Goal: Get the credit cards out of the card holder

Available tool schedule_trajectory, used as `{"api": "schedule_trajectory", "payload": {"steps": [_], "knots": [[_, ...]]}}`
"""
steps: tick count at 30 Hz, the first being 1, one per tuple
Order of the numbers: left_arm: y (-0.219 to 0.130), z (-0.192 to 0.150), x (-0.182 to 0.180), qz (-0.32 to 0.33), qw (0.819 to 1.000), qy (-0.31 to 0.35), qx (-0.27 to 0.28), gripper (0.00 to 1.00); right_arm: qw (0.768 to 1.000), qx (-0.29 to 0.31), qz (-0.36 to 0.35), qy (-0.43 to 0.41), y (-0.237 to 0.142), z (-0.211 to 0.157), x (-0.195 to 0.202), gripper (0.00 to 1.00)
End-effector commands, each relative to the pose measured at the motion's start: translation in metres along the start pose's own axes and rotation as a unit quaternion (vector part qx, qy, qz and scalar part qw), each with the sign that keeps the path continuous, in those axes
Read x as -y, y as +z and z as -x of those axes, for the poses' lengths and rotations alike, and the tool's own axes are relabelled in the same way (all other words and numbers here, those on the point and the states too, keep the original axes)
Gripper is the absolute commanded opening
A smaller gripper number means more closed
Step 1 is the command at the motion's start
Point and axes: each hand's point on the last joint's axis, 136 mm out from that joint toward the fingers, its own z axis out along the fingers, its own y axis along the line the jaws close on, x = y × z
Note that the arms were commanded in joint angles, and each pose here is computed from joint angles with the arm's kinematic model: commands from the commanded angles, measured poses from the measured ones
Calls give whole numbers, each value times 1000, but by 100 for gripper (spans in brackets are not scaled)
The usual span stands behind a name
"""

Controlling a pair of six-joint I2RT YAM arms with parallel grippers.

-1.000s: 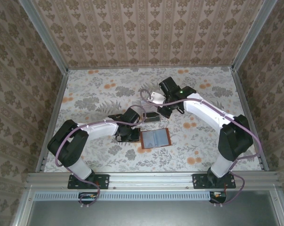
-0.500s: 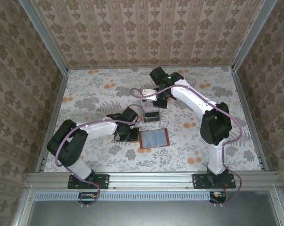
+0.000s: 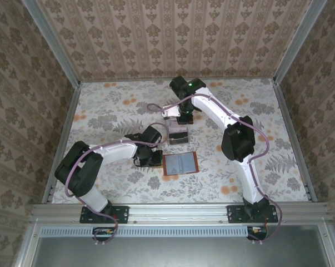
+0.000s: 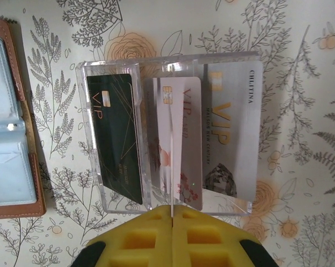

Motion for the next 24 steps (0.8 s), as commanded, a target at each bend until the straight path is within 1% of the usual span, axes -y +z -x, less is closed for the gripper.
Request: {"api": "schedule_trajectory", "payload": {"steps": [1,7,24], "knots": [[0,-10,-15,24,1000,-4,-18,5,999,1,34,-19,6,2,-11,0],[1,-11,-16,25,999,-7,-21,5,999,0,45,-25,19,7,-11,0],[2,-11,-17,24,999,-11,-22,5,998,17,43,-46,16,20,-10,0]]}}
